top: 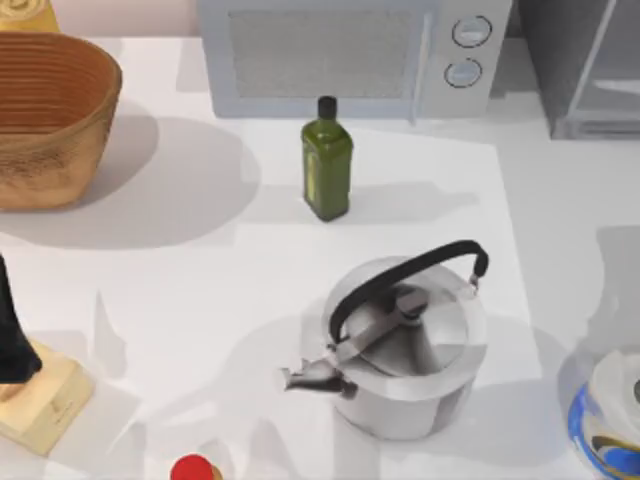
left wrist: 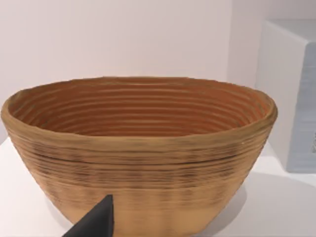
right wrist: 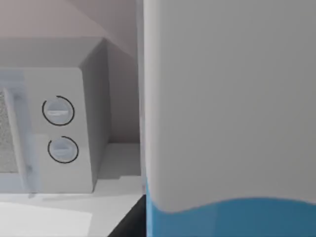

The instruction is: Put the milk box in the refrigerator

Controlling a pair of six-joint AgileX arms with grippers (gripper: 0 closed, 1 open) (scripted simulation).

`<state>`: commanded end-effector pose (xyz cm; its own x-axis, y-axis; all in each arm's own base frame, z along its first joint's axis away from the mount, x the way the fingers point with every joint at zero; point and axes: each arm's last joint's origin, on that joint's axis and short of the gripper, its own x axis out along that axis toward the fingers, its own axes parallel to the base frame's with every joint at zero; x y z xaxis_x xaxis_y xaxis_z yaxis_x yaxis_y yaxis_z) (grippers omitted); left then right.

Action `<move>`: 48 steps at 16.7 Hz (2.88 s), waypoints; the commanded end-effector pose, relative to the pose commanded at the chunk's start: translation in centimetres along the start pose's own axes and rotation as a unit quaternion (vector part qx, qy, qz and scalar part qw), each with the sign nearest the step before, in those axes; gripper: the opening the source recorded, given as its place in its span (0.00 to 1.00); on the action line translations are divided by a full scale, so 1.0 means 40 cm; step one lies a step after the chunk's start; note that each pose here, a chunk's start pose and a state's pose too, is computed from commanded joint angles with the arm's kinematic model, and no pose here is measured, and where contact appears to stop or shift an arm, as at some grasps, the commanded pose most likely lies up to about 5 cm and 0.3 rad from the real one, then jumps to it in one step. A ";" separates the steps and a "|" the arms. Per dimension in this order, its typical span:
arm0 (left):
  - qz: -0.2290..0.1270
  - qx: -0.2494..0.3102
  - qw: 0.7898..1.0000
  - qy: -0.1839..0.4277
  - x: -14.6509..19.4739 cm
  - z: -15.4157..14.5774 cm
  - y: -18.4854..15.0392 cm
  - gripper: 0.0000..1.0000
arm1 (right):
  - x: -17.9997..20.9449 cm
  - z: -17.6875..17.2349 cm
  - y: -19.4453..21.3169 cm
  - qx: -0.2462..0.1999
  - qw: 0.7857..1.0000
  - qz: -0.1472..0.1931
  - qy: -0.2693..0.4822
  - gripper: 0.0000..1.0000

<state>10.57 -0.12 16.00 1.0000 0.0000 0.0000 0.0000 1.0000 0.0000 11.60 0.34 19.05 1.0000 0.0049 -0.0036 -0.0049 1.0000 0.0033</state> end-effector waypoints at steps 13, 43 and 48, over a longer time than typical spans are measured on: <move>0.000 0.000 1.000 0.000 0.000 0.000 0.000 1.00 | -0.023 -0.059 -0.011 0.000 1.000 0.000 -0.009 0.00; 0.000 0.000 1.000 0.000 0.000 0.000 0.000 1.00 | 0.721 -0.197 -0.272 -0.001 1.000 -0.001 -0.001 0.00; 0.000 0.000 1.000 0.000 0.000 0.000 0.000 1.00 | 0.741 -0.187 -0.267 0.000 1.000 0.002 -0.004 0.00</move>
<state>10.57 -0.12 16.00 1.0000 0.0000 0.0000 0.0000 1.0000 0.0000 41.26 -10.18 11.41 0.9999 0.0095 0.0042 -0.0095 1.0000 0.0024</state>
